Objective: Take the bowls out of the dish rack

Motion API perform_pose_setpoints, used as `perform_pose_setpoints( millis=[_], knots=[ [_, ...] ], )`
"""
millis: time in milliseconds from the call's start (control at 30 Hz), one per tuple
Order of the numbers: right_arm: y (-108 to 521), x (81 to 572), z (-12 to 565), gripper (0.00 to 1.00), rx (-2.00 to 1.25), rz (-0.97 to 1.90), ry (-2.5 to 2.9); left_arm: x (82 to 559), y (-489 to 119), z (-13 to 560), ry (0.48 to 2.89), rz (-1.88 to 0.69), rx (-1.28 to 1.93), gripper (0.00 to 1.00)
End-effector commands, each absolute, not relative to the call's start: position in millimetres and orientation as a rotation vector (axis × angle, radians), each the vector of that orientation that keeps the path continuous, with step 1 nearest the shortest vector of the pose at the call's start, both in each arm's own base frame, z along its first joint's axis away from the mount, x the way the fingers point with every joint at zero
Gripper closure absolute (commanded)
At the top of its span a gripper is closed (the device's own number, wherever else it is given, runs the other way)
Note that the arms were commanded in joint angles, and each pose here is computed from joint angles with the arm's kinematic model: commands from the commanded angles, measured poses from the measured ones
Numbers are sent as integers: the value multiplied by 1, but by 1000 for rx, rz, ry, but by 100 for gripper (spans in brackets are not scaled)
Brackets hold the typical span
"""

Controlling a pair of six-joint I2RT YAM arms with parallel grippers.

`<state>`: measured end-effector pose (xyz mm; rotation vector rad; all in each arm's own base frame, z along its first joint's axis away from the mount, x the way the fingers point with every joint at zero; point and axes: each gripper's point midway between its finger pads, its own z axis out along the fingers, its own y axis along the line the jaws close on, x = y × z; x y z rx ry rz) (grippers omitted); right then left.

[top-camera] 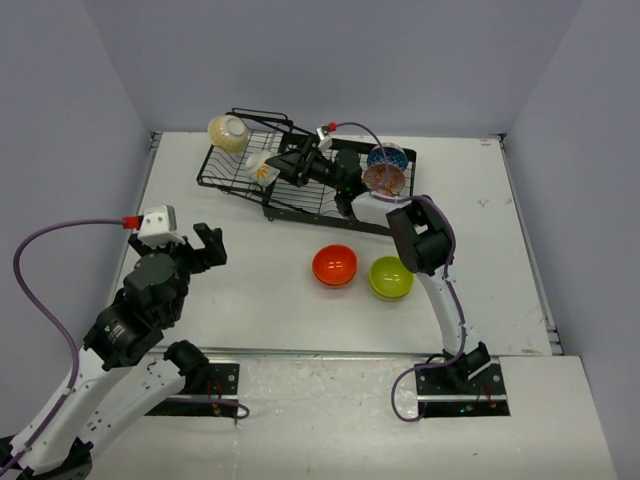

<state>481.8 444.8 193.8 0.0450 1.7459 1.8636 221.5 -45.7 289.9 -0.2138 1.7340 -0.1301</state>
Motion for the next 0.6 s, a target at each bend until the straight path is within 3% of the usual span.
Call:
perform_pose_setpoints(
  millis=[0,233,567],
  knots=[
    [444,484,205,22,-3,1897,1696,226,-49,295,1710,-143,-191,0],
    [446,484,201,26,1,1950,1683,227,-51,295,1712,-153,-180,0],
    [448,485,202,41,-5,2002,1659,228,-54,295,1715,-162,-165,0]
  ],
)
